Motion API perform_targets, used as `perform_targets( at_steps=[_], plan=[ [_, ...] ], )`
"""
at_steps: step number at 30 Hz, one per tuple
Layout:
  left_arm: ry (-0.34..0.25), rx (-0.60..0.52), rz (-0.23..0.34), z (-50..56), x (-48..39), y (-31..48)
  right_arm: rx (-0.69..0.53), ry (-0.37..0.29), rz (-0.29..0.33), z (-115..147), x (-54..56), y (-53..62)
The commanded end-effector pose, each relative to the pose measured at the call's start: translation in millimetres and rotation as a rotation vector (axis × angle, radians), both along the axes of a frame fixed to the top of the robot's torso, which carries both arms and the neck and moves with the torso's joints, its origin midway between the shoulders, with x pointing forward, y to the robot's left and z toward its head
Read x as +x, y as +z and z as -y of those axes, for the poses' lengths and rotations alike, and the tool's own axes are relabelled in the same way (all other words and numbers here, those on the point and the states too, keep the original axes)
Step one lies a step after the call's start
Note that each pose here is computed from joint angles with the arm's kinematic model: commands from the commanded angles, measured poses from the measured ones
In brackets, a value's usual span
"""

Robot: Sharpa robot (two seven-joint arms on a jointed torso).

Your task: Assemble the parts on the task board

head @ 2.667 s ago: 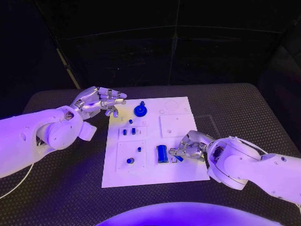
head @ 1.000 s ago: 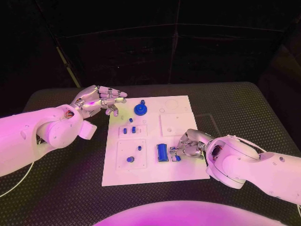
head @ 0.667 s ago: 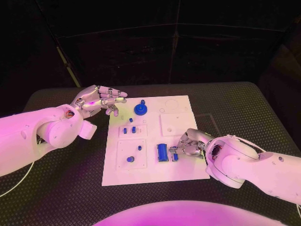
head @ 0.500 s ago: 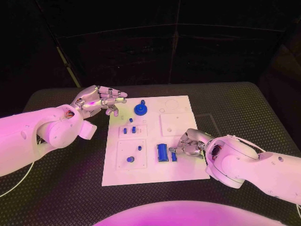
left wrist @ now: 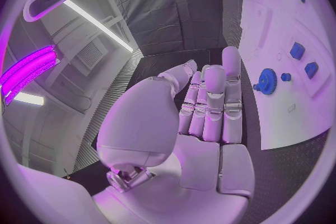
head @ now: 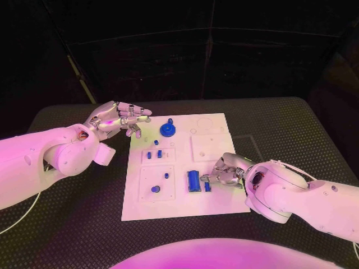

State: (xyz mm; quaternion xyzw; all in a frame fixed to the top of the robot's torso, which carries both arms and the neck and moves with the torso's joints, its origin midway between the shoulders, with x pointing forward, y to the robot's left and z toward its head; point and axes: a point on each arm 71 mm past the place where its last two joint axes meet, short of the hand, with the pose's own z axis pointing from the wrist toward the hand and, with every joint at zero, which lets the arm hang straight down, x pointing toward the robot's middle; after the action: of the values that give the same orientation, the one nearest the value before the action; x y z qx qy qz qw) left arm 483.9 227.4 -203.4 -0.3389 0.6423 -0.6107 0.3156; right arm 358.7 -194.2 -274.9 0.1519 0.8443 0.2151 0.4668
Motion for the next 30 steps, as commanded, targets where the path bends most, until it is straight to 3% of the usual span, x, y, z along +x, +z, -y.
perform_targets(
  at_steps=[1,6,10,13,17,23,30],
  plan=[
    [-0.01,-0.009,-0.002,1.1,-0.3,1.2,0.005,0.017,0.001,-2,-1.2,1.4],
    [-0.009,-0.01,-0.002,0.8,-0.4,1.2,0.038,-0.008,0.047,1,-0.8,6.1],
    [-0.007,-0.009,0.0,0.0,0.0,1.2,0.132,-0.031,0.097,6,0.5,11.6],
    [0.0,-0.011,0.007,-0.6,0.8,1.5,0.249,-0.057,0.115,13,2.1,14.7],
    [0.054,-0.019,0.046,-5.0,4.4,3.7,0.457,-0.102,0.11,26,10.6,14.8],
    [0.151,-0.05,0.065,-13.9,12.3,4.8,0.673,-0.178,0.132,44,48.9,18.9],
    [0.254,-0.07,0.078,-20.4,30.4,2.4,0.842,-0.226,0.182,44,99.9,18.8]
  ],
)
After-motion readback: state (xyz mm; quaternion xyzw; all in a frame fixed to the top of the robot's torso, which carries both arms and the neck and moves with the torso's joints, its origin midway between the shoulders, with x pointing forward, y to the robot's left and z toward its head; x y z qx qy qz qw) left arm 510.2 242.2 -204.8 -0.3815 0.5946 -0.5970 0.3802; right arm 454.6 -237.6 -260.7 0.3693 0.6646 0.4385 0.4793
